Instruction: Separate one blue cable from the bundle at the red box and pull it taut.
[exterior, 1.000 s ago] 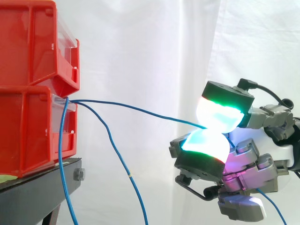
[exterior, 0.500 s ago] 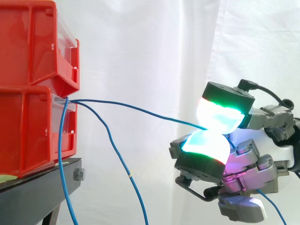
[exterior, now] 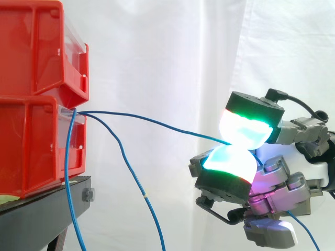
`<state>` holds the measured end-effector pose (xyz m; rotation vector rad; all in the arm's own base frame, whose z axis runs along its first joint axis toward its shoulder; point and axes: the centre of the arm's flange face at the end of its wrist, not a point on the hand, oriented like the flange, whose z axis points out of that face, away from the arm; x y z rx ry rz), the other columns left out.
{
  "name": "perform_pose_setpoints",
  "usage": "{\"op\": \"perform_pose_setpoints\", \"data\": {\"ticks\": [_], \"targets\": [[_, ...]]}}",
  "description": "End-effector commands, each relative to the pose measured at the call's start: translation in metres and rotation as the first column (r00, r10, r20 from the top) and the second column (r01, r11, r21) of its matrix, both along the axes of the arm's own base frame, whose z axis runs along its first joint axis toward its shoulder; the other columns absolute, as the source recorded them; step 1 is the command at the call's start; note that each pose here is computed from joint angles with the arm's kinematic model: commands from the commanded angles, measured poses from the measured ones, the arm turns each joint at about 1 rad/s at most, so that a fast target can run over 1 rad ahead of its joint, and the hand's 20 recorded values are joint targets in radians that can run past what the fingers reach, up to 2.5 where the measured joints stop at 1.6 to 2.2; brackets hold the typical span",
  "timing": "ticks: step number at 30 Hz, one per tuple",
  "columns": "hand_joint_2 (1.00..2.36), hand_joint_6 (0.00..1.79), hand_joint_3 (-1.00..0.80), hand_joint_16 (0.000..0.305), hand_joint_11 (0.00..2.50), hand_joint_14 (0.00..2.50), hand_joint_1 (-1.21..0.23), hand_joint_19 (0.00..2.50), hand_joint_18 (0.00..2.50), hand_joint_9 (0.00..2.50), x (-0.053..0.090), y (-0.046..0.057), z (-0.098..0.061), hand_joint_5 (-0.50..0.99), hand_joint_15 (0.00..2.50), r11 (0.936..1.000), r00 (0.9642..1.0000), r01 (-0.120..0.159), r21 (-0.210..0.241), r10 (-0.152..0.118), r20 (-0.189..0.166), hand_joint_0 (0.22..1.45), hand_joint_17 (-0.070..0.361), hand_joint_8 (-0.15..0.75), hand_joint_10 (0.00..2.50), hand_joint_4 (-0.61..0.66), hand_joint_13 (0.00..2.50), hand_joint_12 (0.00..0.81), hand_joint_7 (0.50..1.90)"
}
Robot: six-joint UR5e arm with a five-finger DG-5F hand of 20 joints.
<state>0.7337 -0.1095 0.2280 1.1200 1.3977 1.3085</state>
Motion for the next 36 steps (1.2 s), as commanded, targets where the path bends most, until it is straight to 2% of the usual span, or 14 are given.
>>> {"op": "perform_pose_setpoints", "data": {"ticks": [1, 19, 36], "targets": [[1.02, 0.93, -0.08, 0.057, 1.59, 1.41, -0.76, 0.89, 1.13, 0.95, -0.0001, -0.0008, 0.0000, -0.14, 1.46, 1.0000, 1.0000, 0.001, 0.000, -0.001, 0.000, 0.64, 0.128, 0.362, 1.85, 0.07, 1.22, 0.402, 1.17], [1.02, 0.92, -0.09, 0.057, 1.62, 1.44, -0.76, 0.90, 1.14, 0.97, -0.0001, 0.0004, -0.0001, -0.14, 1.52, 1.0000, 1.0000, 0.000, 0.000, 0.000, -0.002, 0.64, 0.129, 0.358, 1.84, 0.08, 1.20, 0.408, 1.18], [1.02, 0.92, -0.09, 0.057, 1.60, 1.52, -0.76, 0.90, 1.13, 0.97, -0.0001, 0.0004, -0.0001, -0.14, 1.47, 1.0000, 1.0000, 0.000, 0.000, 0.000, -0.002, 0.64, 0.129, 0.357, 1.84, 0.07, 1.18, 0.406, 1.17]]}}
